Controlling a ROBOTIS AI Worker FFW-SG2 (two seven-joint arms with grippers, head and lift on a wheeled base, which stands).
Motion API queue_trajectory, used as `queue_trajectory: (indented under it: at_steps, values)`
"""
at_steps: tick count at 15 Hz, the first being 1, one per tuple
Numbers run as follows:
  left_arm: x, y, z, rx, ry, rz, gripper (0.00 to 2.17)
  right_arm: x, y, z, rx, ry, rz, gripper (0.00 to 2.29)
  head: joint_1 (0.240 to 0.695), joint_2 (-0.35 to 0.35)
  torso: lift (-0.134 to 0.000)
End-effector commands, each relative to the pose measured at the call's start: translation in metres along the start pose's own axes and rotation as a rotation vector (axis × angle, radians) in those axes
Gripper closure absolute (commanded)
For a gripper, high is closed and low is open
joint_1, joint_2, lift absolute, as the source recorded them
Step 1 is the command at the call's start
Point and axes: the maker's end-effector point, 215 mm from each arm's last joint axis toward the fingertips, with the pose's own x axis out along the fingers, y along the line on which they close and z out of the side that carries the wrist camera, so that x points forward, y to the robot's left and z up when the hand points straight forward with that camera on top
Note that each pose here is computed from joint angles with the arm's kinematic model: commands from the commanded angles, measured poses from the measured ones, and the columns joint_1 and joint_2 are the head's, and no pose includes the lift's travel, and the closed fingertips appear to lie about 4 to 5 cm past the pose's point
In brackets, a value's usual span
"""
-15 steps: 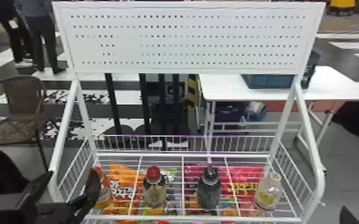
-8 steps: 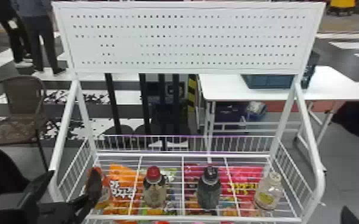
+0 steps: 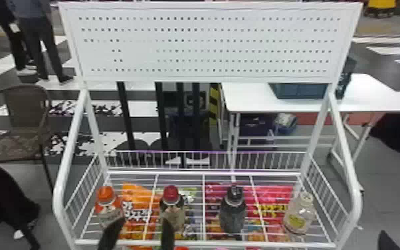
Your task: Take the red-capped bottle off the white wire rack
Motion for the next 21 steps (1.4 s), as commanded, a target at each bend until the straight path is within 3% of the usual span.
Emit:
queue_trajectory:
  at_steps: [1,6,10,19,20,21]
  values:
    - [0.005,-0.043,-0.015,-0.021,0.002,-0.051,0.12,0.0,-0.002,-0.003,-0.001,0.006,-0.003,0.14,0.499,0.0,0.0]
    - [0.025,-0.067,-0.039,0.006,0.022,-0.058,0.12,-0.001,-0.002,-0.003,-0.003,0.007,-0.001,0.14,0.499,0.0,0.0]
    - [0.047,-0.054,-0.04,0.034,0.0,-0.02,0.12,0.0,-0.003,-0.002,-0.008,0.006,0.0,0.14,0.499,0.0,0.0]
    - [0.097,-0.048,-0.056,0.059,0.038,-0.03,0.14,-0.003,-0.009,-0.006,-0.016,0.016,-0.01,0.14,0.499,0.0,0.0]
    - [0.098,-0.049,-0.058,0.052,0.043,-0.042,0.36,-0.003,-0.01,-0.006,-0.016,0.017,-0.011,0.14,0.499,0.0,0.0]
    - [0.099,-0.05,-0.059,0.042,0.05,-0.059,1.1,-0.003,-0.01,-0.006,-0.016,0.017,-0.011,0.14,0.499,0.0,0.0]
